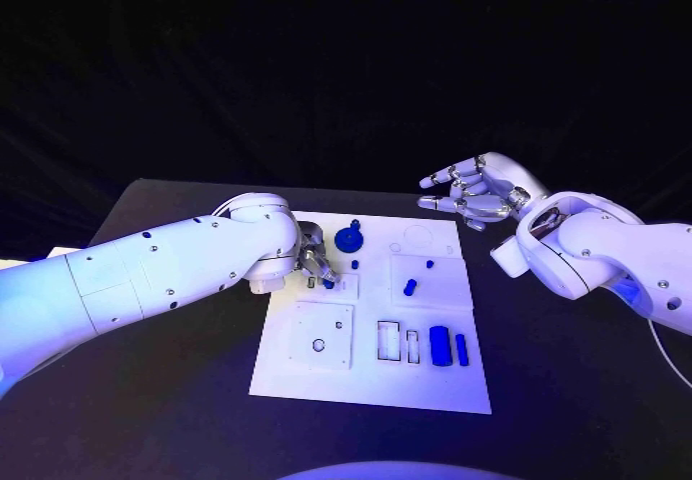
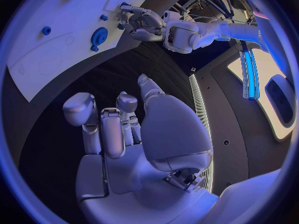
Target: Assemble the parts on the task board
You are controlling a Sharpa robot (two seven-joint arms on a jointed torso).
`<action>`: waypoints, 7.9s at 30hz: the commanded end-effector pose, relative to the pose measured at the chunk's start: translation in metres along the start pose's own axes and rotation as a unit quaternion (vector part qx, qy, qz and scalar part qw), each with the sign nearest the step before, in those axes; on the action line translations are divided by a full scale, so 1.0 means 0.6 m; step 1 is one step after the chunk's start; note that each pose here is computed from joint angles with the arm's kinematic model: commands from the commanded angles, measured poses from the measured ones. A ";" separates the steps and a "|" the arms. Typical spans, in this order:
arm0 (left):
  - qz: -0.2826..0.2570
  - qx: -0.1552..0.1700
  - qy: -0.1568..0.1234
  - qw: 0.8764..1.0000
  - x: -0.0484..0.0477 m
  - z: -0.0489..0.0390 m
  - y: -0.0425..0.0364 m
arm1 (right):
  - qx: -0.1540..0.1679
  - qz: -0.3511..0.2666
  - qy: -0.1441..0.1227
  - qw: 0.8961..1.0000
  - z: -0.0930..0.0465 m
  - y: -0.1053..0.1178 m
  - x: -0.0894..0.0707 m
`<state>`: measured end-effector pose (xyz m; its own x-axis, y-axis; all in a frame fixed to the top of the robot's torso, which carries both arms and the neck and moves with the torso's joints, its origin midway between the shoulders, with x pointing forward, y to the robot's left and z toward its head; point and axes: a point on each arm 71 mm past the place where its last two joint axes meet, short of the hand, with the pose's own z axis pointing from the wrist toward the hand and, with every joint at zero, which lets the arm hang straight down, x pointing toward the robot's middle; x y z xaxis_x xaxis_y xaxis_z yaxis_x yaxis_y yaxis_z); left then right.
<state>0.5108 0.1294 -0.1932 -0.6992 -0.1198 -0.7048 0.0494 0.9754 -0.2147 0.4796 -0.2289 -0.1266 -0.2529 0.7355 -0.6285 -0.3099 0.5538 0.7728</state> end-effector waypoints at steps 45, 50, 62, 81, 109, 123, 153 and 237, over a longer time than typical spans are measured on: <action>-0.033 -0.014 -0.002 0.999 -0.070 -0.044 0.041 | -0.001 0.003 0.007 1.000 0.001 -0.003 0.001; -0.032 -0.023 -0.005 0.999 -0.108 -0.050 0.052 | 0.000 0.003 0.007 1.000 0.001 -0.004 0.001; -0.026 -0.042 -0.029 0.998 -0.144 -0.018 0.065 | -0.001 0.003 0.006 1.000 0.003 -0.004 0.003; -0.023 -0.056 -0.016 0.998 -0.131 0.030 0.062 | -0.002 0.005 0.010 1.000 0.006 -0.002 0.008; -0.017 -0.055 0.000 0.998 -0.122 0.041 0.058 | -0.004 0.005 0.013 1.000 0.007 -0.001 0.010; -0.013 -0.054 0.008 0.998 -0.120 0.043 0.055 | -0.004 0.006 0.015 1.000 0.008 0.000 0.012; -0.031 -0.048 0.019 0.998 -0.113 0.048 0.056 | -0.003 0.007 0.021 1.000 0.008 0.001 0.014; 0.007 0.027 0.016 0.999 -0.005 -0.013 0.084 | 0.002 0.006 0.021 1.000 0.007 -0.007 0.014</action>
<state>0.5120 0.1797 -0.1933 -0.6996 -0.1345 -0.7018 0.0888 0.9581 -0.2723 0.4832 -0.2247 -0.1344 -0.2837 0.7333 -0.6179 -0.2919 0.5478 0.7841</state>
